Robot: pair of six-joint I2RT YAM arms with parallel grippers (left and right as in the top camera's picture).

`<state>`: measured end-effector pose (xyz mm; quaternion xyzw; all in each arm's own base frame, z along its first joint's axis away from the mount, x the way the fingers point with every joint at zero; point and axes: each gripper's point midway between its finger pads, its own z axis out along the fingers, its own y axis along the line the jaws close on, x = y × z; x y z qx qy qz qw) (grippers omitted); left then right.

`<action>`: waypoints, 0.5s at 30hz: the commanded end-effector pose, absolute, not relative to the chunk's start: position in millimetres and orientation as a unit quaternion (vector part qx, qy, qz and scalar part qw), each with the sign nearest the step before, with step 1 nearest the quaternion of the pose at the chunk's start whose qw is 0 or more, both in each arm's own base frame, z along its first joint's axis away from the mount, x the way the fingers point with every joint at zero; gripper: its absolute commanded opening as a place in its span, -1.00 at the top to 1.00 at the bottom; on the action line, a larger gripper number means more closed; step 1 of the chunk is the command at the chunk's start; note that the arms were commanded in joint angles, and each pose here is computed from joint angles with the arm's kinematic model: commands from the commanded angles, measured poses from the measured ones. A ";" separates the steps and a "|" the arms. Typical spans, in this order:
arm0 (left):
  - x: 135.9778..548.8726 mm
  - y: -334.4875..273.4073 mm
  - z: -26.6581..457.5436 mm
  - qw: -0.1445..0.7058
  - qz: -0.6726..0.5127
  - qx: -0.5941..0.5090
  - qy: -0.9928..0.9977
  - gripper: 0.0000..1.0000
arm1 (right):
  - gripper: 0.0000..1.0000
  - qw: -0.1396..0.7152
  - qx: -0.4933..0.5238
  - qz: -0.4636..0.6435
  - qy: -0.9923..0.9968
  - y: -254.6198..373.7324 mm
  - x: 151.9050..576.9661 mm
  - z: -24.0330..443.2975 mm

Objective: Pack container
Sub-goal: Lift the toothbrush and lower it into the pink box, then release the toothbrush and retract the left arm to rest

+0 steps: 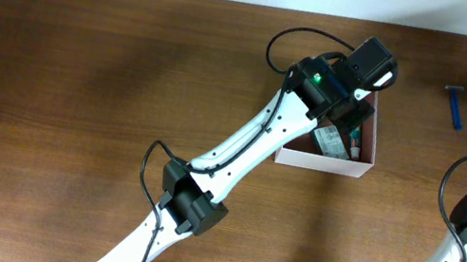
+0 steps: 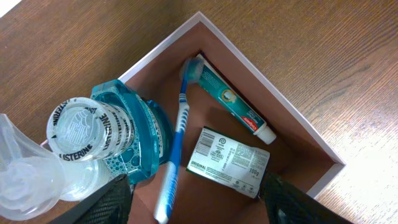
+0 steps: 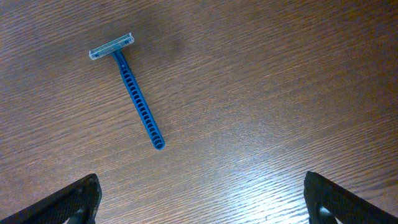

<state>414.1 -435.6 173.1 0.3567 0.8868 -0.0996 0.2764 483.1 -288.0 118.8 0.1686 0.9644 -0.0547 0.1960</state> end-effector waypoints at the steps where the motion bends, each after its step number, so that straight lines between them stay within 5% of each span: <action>1: 413.1 -437.4 172.0 0.274 -0.104 0.362 0.885 -0.43 | -0.98 0.201 0.165 -0.062 0.963 -290.6 485.3 123.7; 5: 411.9 -434.4 207.5 0.304 -0.118 0.357 0.876 -0.54 | -0.98 0.201 0.165 -0.062 0.963 -290.6 485.2 123.7; 10: 412.8 -409.8 284.6 0.367 -0.133 0.332 0.859 -0.99 | -0.98 0.201 0.165 -0.062 0.963 -290.6 485.3 123.7; 15: 429.1 -340.4 369.9 0.451 -0.106 0.263 0.846 -0.99 | -0.98 0.201 0.165 -0.062 0.963 -290.6 485.3 123.7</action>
